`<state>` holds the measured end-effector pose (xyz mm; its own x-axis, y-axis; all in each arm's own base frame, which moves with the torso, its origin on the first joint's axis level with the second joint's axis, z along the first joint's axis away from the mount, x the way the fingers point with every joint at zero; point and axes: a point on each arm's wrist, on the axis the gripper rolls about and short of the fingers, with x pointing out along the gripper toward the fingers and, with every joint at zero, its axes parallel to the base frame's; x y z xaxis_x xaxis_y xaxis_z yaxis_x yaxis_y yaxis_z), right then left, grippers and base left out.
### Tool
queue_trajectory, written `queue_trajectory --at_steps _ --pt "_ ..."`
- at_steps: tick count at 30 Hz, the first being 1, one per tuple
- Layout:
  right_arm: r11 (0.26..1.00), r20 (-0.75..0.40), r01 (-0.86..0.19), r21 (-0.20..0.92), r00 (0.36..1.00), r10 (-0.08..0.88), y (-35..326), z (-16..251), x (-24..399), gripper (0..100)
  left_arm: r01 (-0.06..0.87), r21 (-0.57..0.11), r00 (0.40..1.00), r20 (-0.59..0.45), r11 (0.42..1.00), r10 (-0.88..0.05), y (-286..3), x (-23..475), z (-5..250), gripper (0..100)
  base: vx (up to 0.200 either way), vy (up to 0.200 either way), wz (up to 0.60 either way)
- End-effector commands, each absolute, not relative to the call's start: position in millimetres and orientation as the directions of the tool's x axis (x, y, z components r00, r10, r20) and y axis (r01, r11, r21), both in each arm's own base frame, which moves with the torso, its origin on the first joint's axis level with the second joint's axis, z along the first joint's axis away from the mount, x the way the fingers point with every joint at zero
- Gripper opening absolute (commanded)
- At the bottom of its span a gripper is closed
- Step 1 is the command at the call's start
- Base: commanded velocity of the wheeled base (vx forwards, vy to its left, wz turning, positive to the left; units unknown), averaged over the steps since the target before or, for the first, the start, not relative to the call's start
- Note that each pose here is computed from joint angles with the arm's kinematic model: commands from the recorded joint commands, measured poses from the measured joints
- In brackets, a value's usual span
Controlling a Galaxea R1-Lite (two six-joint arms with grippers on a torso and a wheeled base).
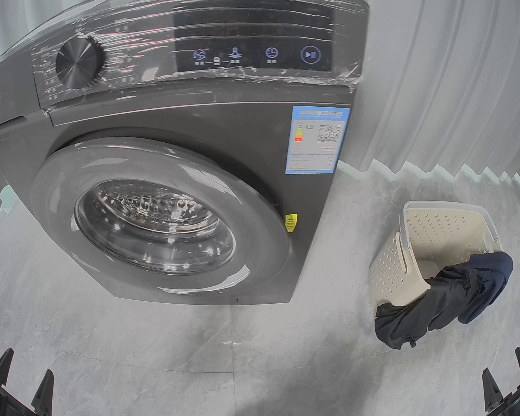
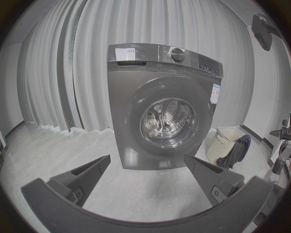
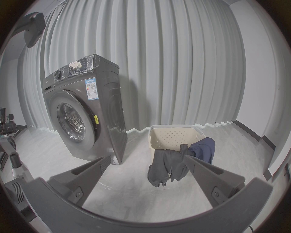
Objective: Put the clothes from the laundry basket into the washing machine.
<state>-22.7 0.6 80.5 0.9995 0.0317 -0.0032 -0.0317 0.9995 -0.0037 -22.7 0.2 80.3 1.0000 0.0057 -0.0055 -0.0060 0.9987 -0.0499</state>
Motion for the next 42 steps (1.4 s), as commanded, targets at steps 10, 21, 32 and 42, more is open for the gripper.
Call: queue_trajectory --at_steps 10,21,32,42 --pt "0.999 -0.003 -0.034 -0.005 0.999 0.034 0.6 75.2 -22.8 100 -0.006 -0.051 1.000 -0.003 0.999 0.006 0.2 -22.9 75.9 100 0.000 0.000 0.18" --pt "0.999 -0.003 -0.034 -0.005 0.999 0.034 0.6 75.2 -22.8 100 -0.006 -0.051 1.000 -0.003 0.999 0.006 0.2 -22.9 75.9 100 0.000 0.127 0.00" --pt "0.999 -0.003 -0.034 -0.005 0.999 0.034 0.6 75.2 -22.8 100 -0.006 -0.051 1.000 -0.003 0.999 0.006 0.2 -22.9 75.9 100 0.000 0.036 0.27" --pt "0.999 -0.002 -0.034 -0.005 0.999 0.034 0.6 75.6 -22.9 100 -0.006 -0.051 1.000 -0.003 0.999 0.006 0.2 -22.9 75.9 100 0.000 0.140 0.12"
